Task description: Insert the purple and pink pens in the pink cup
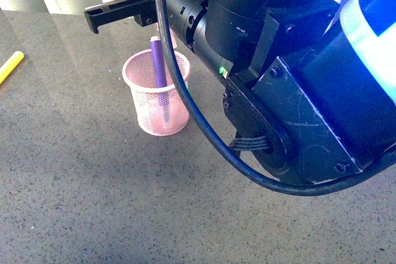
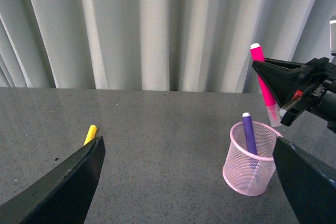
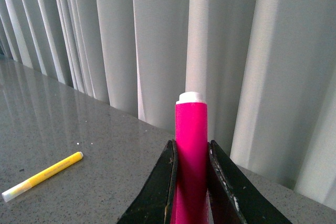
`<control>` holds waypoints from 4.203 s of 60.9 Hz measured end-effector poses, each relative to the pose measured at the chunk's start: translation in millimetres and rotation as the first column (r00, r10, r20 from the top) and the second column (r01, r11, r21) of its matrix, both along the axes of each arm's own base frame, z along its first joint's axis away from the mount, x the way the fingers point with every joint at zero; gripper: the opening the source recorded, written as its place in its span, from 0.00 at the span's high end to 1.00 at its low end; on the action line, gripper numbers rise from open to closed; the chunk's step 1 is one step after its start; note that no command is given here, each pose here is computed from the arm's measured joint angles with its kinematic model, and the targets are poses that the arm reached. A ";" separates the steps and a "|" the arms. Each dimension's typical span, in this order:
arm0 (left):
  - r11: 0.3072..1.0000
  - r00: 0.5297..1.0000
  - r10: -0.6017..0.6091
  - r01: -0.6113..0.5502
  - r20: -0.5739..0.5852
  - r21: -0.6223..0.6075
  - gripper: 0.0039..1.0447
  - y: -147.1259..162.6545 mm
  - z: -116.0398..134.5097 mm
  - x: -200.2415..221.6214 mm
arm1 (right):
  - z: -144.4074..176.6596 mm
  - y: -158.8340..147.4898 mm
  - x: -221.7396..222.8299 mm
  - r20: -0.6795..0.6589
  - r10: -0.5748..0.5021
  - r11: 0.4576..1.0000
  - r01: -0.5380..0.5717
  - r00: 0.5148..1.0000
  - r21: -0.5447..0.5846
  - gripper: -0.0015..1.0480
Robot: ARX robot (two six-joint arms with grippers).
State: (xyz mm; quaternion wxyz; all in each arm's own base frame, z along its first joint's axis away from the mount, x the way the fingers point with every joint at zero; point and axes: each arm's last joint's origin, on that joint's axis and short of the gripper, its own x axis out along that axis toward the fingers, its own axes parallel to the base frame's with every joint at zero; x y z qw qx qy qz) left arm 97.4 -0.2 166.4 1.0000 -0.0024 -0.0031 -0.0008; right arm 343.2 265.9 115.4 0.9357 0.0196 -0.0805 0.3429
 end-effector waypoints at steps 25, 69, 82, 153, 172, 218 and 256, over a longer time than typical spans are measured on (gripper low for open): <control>1.000 1.000 0.000 0.000 0.000 0.000 0.06 0.0 0.0 0.0 | -24.8 -6.8 -0.3 -0.050 0.003 1.000 -0.004 0.999 -0.015 0.89; 1.000 1.000 0.000 0.000 0.000 0.000 0.06 0.0 0.0 0.0 | -41.1 -17.4 -12.0 -0.164 0.004 0.998 -0.014 0.986 -0.058 0.47; 1.000 1.000 0.000 0.000 0.000 0.000 0.06 0.0 0.0 0.0 | -8.8 -53.0 -21.3 -0.146 -0.096 0.995 0.094 0.985 -0.022 0.06; 1.000 1.000 0.000 0.000 0.000 0.000 0.06 0.0 0.0 0.0 | 46.0 -250.7 -172.4 -0.149 -0.642 0.767 0.633 0.752 -0.104 0.97; 1.000 1.000 0.000 0.000 0.000 0.000 0.06 0.0 0.0 0.0 | 50.0 -265.6 -195.0 -0.141 -0.645 0.764 0.638 0.751 -0.095 0.97; 1.000 1.000 0.000 0.000 0.000 0.000 0.06 0.0 0.0 0.0 | 59.2 -265.6 -224.7 -0.118 -0.644 0.765 0.640 0.756 -0.075 0.97; 1.000 1.000 0.000 0.000 0.000 0.000 0.06 0.0 0.0 0.0 | 53.7 -265.7 -243.8 -0.145 -0.644 0.765 0.636 0.751 -0.098 0.97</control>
